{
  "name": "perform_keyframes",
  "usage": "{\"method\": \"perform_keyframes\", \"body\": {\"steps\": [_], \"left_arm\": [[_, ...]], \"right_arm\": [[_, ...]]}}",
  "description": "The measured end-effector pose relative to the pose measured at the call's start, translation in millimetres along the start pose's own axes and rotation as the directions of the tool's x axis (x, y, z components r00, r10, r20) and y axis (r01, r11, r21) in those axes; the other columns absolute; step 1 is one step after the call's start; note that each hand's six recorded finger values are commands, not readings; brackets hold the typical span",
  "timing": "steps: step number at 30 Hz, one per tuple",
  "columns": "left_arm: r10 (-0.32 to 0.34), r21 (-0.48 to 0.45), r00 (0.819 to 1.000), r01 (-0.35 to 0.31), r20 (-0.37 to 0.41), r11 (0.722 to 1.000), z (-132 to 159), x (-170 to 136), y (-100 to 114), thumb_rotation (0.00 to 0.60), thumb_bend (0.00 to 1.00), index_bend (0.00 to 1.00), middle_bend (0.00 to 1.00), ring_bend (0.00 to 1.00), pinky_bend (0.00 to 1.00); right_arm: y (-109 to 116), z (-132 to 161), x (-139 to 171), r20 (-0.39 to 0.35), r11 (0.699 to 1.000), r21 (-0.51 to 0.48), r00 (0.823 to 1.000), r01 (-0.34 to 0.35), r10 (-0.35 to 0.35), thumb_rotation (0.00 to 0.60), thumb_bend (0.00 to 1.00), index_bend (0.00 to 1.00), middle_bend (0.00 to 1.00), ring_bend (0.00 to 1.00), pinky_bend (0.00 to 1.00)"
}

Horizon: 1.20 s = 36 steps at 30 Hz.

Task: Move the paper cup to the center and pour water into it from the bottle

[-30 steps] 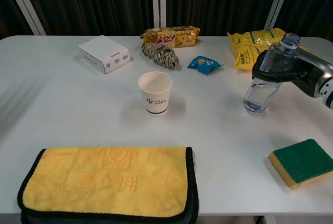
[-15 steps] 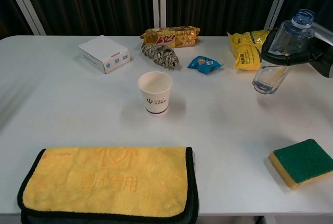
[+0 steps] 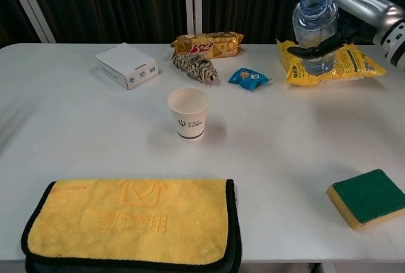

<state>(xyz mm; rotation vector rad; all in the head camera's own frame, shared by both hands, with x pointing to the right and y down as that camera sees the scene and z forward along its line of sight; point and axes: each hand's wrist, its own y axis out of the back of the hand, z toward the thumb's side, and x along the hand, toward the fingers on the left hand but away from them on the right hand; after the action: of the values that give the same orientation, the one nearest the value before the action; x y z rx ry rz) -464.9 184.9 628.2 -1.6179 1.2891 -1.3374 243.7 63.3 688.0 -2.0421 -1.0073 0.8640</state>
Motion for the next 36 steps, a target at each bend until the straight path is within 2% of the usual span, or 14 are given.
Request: {"method": "perform_keyframes", "body": {"steps": [12,20,28,36], "left_arm": [[-0.003,-0.027,1.0,0.003,0.01,1.0,-1,-8,1,0.6,0.04,0.04,0.09,0.01,0.17],[0.001,-0.034,1.0,-0.001,-0.001,0.999,-8,-9,3,0.6,0.04,0.04,0.09,0.01,0.17],[0.008,-0.053,1.0,-0.009,-0.017,0.999,-14,-10,6,0.6,0.04,0.04,0.09,0.01,0.17],[0.012,-0.057,1.0,-0.014,-0.025,0.998,-19,-13,8,0.6,0.04,0.04,0.09,0.01,0.17]], "right_arm": [[-20,34,-40,-0.009,0.99,0.138,1.0,-0.026,0.028,0.6,0.34,0.86,0.66,0.5,0.5],[-37,46,-60,0.016,0.976,0.214,0.999,-0.043,0.04,0.6,0.36,0.86,0.66,0.5,0.5],[-53,52,-72,-0.003,0.938,0.34,0.997,-0.076,0.081,0.6,0.36,0.86,0.67,0.5,0.5],[-69,58,-74,-0.03,0.905,0.412,0.992,-0.102,0.126,0.6,0.36,0.86,0.66,0.5,0.5]]}}
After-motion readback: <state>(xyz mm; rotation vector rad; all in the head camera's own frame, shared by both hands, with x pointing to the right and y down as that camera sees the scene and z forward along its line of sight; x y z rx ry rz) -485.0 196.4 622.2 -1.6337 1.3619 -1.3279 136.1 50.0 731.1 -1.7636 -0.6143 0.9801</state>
